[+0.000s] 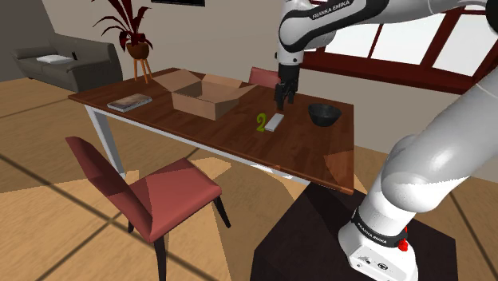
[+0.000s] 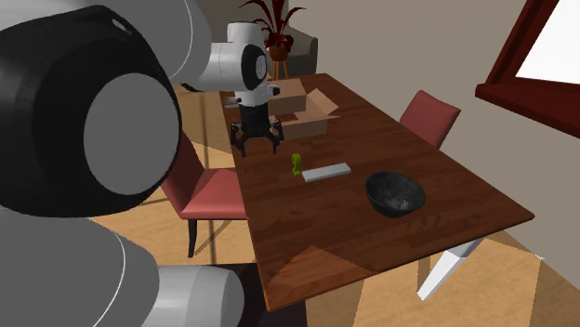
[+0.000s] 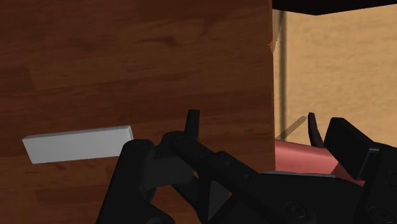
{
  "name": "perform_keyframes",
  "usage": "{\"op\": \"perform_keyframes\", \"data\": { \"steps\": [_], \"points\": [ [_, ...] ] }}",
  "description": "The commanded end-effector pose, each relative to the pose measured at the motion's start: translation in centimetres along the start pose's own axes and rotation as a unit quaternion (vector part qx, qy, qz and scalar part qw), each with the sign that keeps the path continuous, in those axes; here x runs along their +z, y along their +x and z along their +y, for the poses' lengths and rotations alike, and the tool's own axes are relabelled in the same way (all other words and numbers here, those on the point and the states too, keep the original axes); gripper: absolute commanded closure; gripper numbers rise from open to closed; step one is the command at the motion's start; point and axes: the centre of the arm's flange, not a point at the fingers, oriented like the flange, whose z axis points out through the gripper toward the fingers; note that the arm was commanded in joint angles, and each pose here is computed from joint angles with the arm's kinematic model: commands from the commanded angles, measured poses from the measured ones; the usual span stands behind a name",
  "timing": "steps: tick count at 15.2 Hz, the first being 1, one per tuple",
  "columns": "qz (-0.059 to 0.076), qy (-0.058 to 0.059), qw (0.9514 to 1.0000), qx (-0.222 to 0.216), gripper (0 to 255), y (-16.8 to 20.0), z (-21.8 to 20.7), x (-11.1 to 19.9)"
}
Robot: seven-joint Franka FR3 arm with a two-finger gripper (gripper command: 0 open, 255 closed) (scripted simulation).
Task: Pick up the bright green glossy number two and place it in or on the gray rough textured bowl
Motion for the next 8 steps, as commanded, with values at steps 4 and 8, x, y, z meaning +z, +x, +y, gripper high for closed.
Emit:
{"op": "perform_keyframes", "data": {
  "steps": [4, 8],
  "points": [
    [0.003, -0.011, 0.9999, -0.008, 0, 4.6, 3.5, 3.3],
    [0.006, -0.019, 0.9997, -0.015, 0, 8.2, 6.2, 5.6]
  ]
}}
